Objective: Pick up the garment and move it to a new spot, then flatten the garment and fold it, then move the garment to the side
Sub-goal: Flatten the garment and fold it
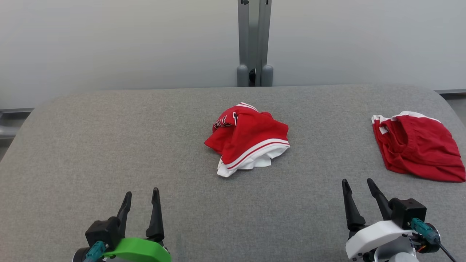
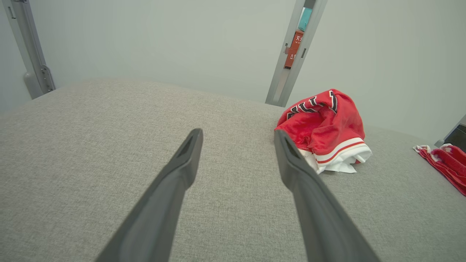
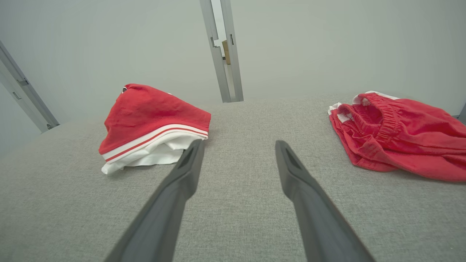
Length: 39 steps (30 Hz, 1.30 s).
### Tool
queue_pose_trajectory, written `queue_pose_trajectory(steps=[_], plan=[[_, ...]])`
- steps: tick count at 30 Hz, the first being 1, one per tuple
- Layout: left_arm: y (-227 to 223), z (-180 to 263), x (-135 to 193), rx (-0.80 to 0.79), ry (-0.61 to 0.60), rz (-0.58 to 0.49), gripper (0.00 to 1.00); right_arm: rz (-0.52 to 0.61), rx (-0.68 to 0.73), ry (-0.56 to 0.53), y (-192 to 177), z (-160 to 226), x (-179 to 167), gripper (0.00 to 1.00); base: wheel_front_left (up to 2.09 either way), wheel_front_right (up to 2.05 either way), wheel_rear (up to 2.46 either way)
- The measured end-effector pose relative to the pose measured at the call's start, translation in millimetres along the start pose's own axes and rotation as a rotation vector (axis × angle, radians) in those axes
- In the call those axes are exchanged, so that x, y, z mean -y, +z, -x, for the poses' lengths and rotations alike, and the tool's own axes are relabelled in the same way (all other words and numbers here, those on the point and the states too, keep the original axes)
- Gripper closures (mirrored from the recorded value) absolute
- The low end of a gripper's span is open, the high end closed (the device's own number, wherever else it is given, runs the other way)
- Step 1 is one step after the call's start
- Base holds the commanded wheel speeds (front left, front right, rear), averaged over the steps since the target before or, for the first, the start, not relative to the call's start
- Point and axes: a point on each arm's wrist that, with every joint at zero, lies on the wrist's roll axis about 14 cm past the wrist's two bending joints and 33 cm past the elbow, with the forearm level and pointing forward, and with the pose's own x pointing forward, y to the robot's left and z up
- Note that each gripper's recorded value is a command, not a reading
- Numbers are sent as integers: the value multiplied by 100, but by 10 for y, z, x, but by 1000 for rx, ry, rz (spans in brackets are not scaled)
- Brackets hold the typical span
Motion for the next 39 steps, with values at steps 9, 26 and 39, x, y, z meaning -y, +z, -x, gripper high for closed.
queue_pose_trajectory(steps=[9, 26, 39], plan=[[-7, 29, -43, -1, 12, 0, 0, 5, -13, 8, -44, -24, -21, 0, 0, 0, 0], [-67, -17, -279, -28, 80, -19, 0, 26, -137, 91, -161, -1111, -322, 0, 0, 0, 0], [-359, 60, -746, -129, 235, -41, 0, -25, -403, 130, -1147, -1552, -626, 0, 0, 0, 0]])
